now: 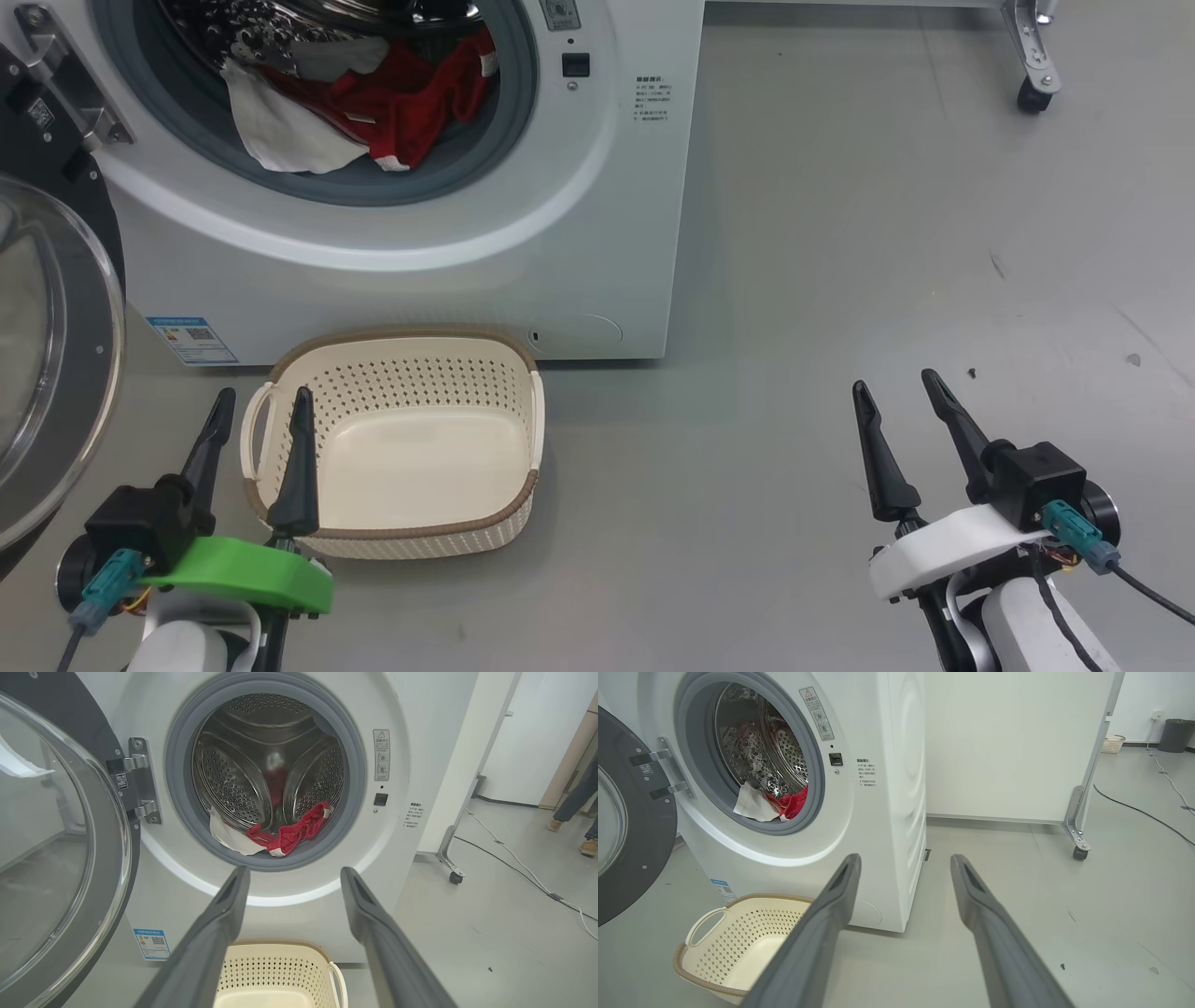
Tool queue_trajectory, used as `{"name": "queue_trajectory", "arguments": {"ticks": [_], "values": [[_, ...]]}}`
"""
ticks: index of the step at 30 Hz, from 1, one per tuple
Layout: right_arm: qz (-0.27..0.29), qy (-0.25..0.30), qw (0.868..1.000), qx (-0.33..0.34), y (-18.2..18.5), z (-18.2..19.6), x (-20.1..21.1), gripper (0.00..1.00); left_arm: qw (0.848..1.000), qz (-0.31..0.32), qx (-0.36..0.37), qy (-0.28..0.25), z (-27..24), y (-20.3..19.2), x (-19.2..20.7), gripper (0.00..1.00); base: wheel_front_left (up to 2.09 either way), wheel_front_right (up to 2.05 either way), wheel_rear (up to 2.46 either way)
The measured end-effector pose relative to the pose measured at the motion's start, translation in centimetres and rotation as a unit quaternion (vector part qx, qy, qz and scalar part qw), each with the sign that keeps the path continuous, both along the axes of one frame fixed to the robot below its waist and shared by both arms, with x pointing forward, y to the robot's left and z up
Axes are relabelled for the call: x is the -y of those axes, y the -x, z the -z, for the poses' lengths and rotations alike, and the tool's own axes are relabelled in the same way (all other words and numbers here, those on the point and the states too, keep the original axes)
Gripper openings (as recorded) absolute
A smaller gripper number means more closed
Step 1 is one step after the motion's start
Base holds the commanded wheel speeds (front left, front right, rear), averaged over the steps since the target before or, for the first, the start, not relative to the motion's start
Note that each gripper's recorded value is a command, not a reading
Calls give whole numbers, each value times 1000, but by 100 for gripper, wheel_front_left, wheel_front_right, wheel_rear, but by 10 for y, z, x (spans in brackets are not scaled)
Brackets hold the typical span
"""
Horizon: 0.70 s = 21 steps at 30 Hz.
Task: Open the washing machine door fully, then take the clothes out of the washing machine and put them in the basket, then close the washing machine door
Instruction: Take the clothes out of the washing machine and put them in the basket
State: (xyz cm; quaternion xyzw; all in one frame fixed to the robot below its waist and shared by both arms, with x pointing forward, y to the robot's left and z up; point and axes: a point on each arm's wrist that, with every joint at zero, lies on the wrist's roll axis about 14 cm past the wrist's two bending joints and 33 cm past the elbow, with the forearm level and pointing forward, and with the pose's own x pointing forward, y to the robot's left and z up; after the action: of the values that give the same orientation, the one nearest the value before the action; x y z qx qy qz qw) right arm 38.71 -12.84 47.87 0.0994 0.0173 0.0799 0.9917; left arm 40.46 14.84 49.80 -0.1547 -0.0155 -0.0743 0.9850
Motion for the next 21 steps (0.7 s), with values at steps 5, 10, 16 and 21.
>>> {"name": "queue_trajectory", "arguments": {"ticks": [5,10,16,21], "values": [[-3,1,1000,0,-1,0,-2,100,1000,-4,-1,0,1,1,-2,100,116,-134,18],[-5,0,1000,-2,-2,2,-3,100,1000,-15,0,-9,1,1,-10,100,126,-140,14],[-5,-1,1000,-4,-2,3,-4,100,1000,-15,-3,-9,3,1,-9,100,111,-111,0],[-5,-2,1000,-5,-3,4,-4,100,1000,-11,-4,-9,4,2,-6,100,89,-89,0]]}}
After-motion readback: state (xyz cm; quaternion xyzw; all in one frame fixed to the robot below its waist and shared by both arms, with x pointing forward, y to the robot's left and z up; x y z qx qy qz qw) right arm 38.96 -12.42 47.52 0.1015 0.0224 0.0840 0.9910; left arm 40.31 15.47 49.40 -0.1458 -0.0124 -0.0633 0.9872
